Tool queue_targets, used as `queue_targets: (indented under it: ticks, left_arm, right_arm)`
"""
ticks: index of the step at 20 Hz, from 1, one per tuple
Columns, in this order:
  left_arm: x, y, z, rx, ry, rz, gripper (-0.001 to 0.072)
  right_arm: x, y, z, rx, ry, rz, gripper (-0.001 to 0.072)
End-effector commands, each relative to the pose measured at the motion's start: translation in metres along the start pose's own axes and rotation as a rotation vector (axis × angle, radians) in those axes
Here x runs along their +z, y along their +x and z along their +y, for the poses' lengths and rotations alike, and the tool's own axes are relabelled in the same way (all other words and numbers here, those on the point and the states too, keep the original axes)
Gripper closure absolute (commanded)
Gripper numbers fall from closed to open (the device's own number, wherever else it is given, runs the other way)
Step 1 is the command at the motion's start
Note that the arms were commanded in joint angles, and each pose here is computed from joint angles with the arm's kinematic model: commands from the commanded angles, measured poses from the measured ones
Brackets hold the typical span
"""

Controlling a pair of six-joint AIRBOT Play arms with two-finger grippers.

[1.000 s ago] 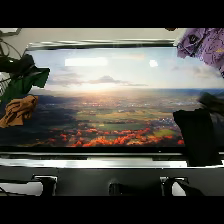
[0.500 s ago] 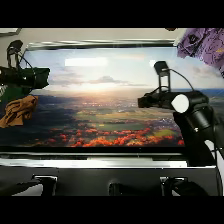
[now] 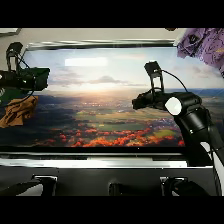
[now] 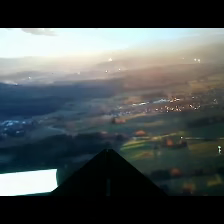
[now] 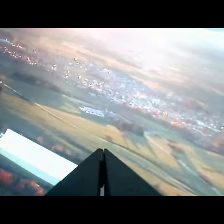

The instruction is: Fold the clothes and pants, and hang the long-sleeved shirts on hangers.

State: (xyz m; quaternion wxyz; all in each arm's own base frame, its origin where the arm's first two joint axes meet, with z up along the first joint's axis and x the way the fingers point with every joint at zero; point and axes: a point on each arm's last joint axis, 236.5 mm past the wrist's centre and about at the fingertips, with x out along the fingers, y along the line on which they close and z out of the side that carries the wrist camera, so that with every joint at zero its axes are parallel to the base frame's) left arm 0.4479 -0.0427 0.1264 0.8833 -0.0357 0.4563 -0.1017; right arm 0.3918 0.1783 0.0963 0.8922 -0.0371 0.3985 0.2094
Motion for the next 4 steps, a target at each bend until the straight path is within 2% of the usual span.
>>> queue_targets:
  ticks: [1,4]
  left_arm:
    - [0.0001,0.0002,0.0002,0.001,0.003,-0.002,0.0691]
    - [0.0001,0.0002,0.0002,0.001,0.003,-0.002,0.0691]
  right_arm:
    - [0.0003,0.0002,0.0006,0.0,-0.002,-0.001,0.068]
    - [0.0003,0.0002,0.0006,0.0,-0.002,-0.001,0.068]
